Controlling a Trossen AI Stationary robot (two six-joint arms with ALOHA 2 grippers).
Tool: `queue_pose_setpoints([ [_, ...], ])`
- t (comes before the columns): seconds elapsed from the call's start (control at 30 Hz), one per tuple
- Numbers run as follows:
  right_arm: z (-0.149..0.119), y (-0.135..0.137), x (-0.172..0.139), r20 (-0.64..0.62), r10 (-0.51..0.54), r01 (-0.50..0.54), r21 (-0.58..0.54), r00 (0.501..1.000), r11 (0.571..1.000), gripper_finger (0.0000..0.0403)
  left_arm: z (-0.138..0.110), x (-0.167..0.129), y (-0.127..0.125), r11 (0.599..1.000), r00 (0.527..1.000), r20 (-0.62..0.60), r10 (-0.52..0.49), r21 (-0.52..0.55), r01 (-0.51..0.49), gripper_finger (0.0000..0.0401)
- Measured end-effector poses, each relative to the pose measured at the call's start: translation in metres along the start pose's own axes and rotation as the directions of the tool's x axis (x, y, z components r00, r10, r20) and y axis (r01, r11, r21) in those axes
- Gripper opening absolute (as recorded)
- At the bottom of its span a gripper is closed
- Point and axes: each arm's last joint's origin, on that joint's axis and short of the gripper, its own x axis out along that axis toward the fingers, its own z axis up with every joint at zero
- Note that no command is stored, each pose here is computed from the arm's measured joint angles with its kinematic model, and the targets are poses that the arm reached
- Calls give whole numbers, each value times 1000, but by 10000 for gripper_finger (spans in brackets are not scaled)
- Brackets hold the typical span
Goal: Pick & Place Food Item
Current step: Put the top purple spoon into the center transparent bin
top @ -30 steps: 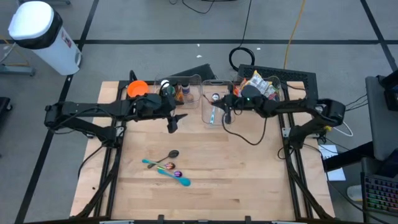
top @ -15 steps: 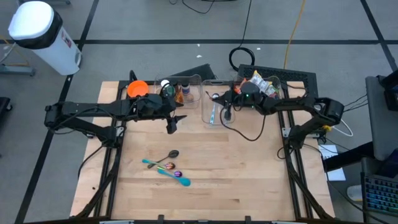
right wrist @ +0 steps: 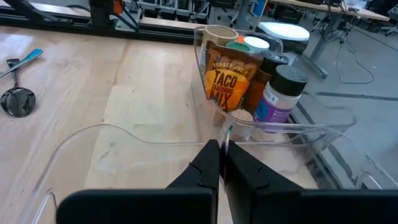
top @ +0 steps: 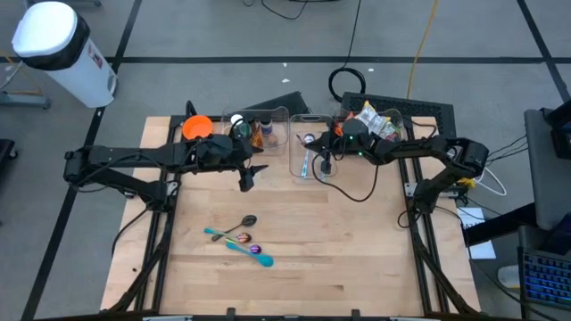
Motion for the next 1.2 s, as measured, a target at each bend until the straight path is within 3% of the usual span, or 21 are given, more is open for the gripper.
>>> queue_pose_setpoints([
  [0.67, 0, -1, 0, 0, -3, 3, -18, 1000, 1000, 0, 0, 0, 0, 1000, 1000, 4, 0, 0, 0, 248],
  [1.2, -22, 0, 17, -22, 5, -5, -11, 1000, 1000, 0, 0, 0, 0, 1000, 1000, 3, 1, 0, -1, 248],
])
